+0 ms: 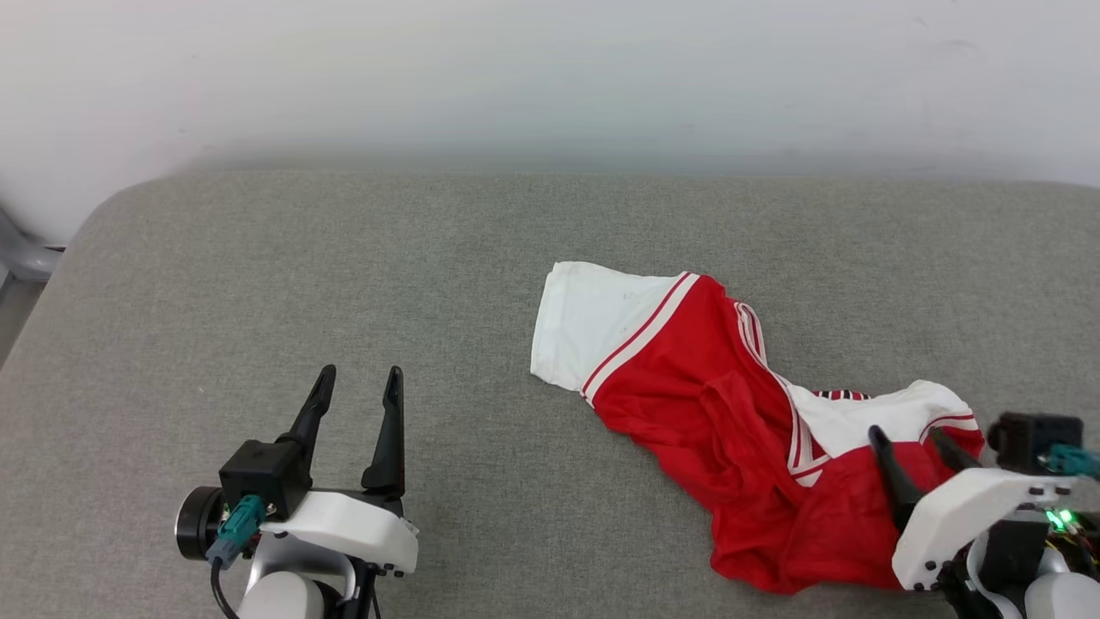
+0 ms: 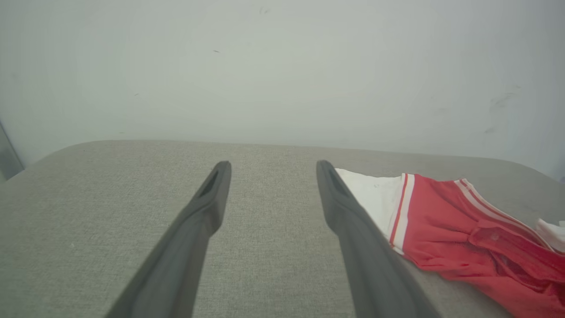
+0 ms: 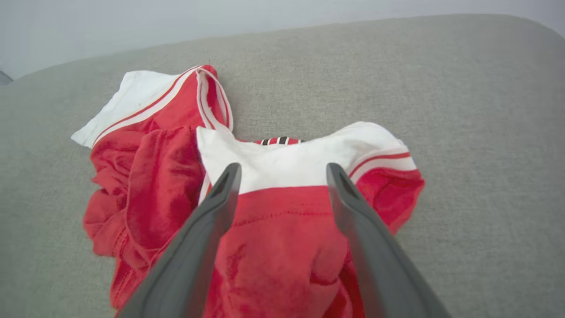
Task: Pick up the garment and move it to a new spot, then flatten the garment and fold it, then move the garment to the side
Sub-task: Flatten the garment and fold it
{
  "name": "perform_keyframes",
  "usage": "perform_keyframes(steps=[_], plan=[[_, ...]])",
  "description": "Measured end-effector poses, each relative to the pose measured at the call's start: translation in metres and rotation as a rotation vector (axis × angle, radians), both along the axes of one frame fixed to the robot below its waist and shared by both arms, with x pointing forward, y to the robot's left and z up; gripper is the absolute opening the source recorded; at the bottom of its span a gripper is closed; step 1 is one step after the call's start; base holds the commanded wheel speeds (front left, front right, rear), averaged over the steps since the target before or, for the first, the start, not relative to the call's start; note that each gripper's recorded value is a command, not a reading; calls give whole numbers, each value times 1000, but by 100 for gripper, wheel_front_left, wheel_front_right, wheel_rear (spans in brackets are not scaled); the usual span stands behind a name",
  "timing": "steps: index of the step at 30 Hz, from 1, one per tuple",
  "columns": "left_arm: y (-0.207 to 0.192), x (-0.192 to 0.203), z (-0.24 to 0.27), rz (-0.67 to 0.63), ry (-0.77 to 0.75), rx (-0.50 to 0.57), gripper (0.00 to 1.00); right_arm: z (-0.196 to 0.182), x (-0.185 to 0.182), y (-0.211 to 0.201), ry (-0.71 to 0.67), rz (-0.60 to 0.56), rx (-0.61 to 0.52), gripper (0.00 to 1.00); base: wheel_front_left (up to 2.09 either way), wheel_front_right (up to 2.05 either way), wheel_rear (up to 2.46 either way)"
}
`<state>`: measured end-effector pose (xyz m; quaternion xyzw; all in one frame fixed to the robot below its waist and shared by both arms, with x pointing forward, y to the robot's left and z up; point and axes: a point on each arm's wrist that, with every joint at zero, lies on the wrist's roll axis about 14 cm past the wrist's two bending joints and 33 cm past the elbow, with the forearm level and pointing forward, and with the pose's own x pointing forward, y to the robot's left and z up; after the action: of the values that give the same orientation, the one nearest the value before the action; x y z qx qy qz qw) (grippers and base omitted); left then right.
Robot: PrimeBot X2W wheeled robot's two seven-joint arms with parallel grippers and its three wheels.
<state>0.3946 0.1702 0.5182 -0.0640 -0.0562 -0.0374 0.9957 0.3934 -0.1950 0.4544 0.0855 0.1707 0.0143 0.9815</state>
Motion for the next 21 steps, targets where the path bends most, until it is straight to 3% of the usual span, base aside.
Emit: perform_keyframes(steps=[9, 19, 20, 21], plan=[[0, 0, -2, 0, 6, -2, 100, -7, 0, 42, 263, 289, -152, 100, 0, 0, 0], [9, 9, -13, 33, 37, -11, 100, -39, 16, 49, 440, 392, -254, 100, 0, 0, 0], [10, 10, -15, 33, 42, -11, 100, -41, 17, 48, 451, 391, -256, 96, 0, 0, 0], [10, 11, -17, 33, 46, -11, 100, -42, 20, 47, 453, 389, -254, 34, 0, 0, 0]])
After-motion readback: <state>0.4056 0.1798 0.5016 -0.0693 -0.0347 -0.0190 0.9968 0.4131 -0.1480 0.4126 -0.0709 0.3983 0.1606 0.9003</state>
